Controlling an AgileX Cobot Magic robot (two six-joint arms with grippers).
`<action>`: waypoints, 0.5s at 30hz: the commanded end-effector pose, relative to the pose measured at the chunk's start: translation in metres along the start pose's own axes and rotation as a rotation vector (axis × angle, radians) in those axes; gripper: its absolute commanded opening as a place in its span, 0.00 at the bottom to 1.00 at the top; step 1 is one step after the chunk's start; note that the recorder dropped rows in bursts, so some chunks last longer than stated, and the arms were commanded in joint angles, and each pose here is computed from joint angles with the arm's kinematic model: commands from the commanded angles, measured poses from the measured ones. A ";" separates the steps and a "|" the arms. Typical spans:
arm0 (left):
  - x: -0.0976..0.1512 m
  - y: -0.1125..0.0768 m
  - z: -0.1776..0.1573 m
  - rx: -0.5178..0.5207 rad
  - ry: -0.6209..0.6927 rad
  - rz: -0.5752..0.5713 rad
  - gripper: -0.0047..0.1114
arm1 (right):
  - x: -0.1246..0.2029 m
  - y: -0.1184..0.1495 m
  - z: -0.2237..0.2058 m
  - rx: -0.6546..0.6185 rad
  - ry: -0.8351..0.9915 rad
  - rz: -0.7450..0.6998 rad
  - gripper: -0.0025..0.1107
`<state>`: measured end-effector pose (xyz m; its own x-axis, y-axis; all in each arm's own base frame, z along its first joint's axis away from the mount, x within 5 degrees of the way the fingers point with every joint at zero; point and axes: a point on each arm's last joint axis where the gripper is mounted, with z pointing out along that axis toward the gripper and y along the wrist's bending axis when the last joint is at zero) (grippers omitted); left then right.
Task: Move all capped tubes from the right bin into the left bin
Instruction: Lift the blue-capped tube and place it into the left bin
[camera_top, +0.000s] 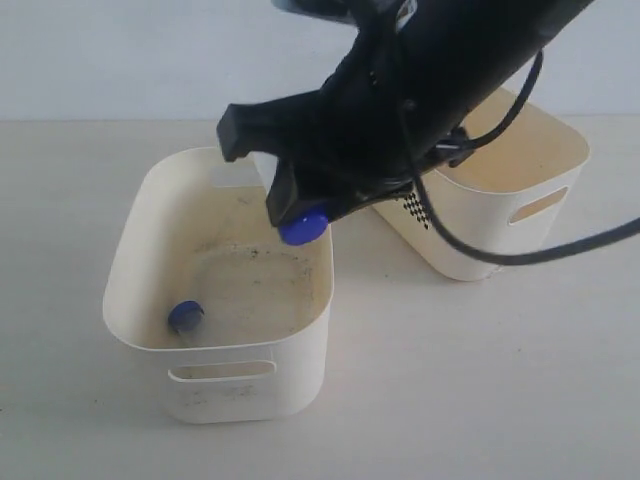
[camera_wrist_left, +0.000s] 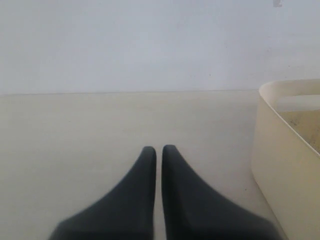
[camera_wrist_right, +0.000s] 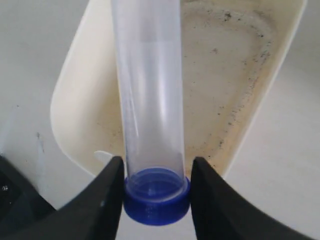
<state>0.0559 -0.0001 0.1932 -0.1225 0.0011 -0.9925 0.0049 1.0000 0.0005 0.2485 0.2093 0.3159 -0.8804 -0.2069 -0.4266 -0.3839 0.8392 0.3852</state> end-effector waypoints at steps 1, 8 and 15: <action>-0.002 0.000 0.000 0.001 -0.008 -0.016 0.08 | -0.004 0.005 0.023 -0.050 -0.020 0.012 0.24; -0.002 0.000 0.000 0.001 -0.008 -0.016 0.08 | -0.011 -0.005 0.083 -0.063 -0.005 -0.022 0.51; -0.002 0.000 0.000 0.001 -0.008 -0.016 0.08 | -0.024 -0.012 0.095 -0.037 -0.091 -0.200 0.52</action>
<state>0.0559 -0.0001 0.1932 -0.1225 0.0011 -0.9925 0.0049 1.0000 0.0005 0.2956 0.2529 0.2339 -0.8177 -0.2815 -0.5021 -0.4932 0.7924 0.3589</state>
